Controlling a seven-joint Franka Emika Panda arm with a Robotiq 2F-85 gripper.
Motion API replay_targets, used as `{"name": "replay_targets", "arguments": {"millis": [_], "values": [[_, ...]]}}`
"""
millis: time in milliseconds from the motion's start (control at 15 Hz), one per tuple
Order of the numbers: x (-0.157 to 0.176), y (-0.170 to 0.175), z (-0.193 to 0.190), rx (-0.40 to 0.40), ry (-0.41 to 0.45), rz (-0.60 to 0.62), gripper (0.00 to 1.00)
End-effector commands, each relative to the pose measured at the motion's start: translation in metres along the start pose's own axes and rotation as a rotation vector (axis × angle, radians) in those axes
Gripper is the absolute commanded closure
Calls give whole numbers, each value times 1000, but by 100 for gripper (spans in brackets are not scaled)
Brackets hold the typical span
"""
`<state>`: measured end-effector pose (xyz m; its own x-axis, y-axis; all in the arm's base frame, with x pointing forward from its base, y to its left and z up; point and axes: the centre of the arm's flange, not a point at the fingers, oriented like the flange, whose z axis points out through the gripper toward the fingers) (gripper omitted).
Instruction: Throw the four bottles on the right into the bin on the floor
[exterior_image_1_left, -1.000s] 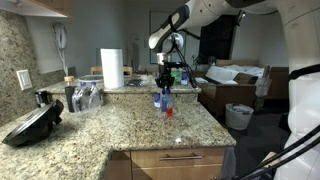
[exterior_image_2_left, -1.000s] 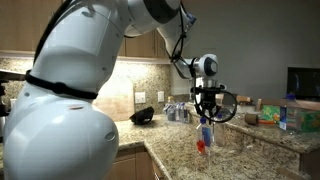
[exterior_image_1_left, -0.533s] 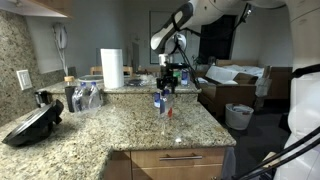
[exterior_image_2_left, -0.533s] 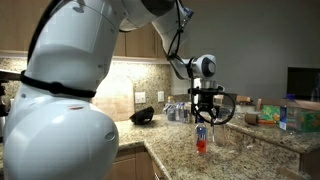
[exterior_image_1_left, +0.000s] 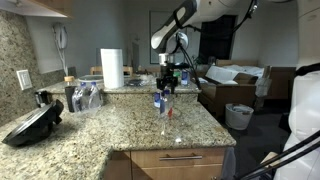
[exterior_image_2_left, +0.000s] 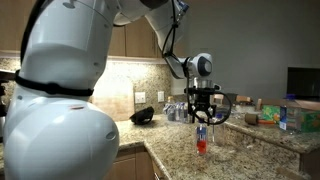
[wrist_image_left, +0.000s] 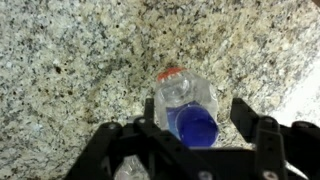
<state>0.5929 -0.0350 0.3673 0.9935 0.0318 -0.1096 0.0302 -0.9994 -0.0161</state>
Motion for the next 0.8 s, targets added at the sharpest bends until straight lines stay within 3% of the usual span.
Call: {"name": "replay_targets", "arguments": {"millis": [0, 333, 467, 733], "values": [[-13, -3, 0, 11, 33, -45, 52], [-7, -2, -2, 5, 51, -35, 83], [-7, -1, -7, 6, 62, -32, 90], [-9, 0, -9, 6, 59, -30, 87]]}}
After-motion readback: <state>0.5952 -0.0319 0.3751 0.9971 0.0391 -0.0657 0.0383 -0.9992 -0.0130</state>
